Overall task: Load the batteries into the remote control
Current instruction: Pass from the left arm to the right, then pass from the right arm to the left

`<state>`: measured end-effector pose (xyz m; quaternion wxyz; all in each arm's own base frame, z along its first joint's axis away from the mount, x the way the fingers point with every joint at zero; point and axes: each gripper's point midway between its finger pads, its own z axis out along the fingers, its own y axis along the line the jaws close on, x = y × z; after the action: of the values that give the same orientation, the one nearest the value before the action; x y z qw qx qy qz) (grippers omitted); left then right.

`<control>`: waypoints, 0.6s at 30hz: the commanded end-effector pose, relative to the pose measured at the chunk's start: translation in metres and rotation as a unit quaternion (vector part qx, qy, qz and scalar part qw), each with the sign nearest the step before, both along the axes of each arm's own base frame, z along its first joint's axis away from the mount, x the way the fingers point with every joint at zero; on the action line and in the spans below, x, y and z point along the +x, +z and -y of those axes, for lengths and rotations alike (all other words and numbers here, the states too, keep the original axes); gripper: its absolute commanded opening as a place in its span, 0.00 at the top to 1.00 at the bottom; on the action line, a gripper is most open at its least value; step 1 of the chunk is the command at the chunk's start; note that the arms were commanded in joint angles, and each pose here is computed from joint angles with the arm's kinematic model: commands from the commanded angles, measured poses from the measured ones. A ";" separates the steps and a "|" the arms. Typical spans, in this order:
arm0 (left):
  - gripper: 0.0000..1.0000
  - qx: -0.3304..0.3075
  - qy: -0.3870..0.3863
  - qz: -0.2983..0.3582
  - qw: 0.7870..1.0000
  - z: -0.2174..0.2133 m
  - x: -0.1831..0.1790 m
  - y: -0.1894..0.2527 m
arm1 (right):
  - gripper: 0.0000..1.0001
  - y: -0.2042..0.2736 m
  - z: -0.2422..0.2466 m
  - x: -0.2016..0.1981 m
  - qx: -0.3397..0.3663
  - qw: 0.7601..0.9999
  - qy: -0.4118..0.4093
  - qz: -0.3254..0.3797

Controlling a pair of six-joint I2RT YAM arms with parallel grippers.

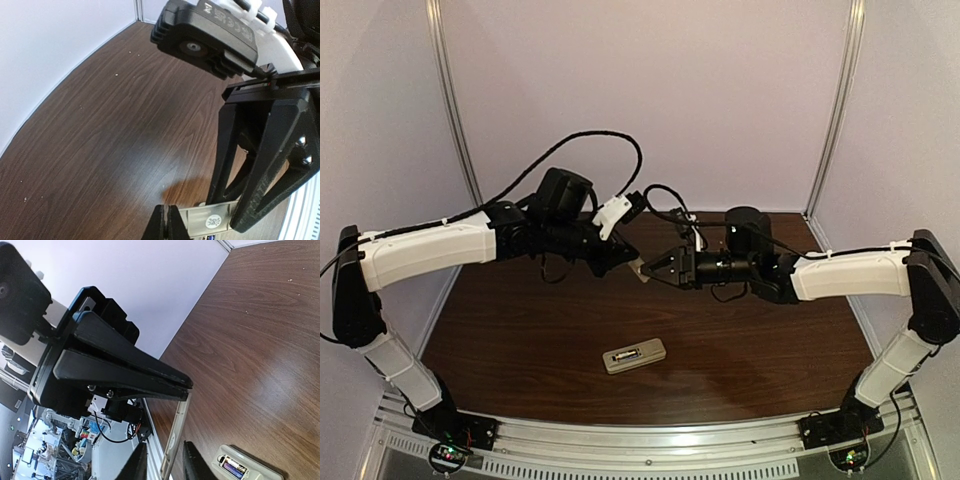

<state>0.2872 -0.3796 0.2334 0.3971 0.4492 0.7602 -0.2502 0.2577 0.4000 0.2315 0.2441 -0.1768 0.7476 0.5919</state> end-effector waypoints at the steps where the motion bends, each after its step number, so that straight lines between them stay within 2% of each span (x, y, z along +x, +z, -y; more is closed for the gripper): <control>1: 1.00 -0.012 0.012 0.008 1.000 0.003 0.006 0.002 | 0.81 0.005 -0.008 0.000 0.003 1.000 0.009 0.007; 5: 1.00 -0.012 0.017 0.010 1.000 0.002 0.007 0.003 | 1.00 0.007 -0.010 -0.004 0.005 1.000 0.021 0.009; 6: 0.99 -0.014 0.021 0.009 1.000 0.001 0.008 0.005 | 1.00 0.008 -0.010 -0.005 0.006 1.000 0.024 0.013; 7: 0.87 -0.017 0.022 0.007 1.000 0.001 0.008 0.007 | 1.00 0.009 -0.009 -0.006 0.006 0.999 0.026 0.018; 8: 0.67 -0.022 0.018 0.006 1.000 0.001 0.005 0.011 | 1.00 0.012 -0.007 -0.008 0.006 0.999 0.028 0.027; 9: 0.53 -0.028 0.019 0.006 0.999 -0.001 0.003 0.017 | 1.00 0.013 -0.005 -0.010 0.000 0.999 0.030 0.039; 12: 0.26 -0.059 0.023 0.005 0.998 -0.016 0.000 0.040 | 1.00 0.013 0.006 -0.012 -0.042 0.995 0.026 0.087; 14: 0.16 -0.081 0.021 -0.001 0.996 -0.028 -0.004 0.055 | 1.00 0.012 0.015 -0.013 -0.077 0.987 0.024 0.139; 18: 0.12 -0.101 -0.018 -0.033 0.994 -0.041 -0.028 0.067 | 1.00 0.010 0.034 -0.017 -0.144 0.960 0.026 0.240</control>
<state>0.2835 -0.3476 0.2715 0.4171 0.4050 0.7610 -0.2879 0.2439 0.3844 0.2336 0.2986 -0.2741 0.7536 0.5174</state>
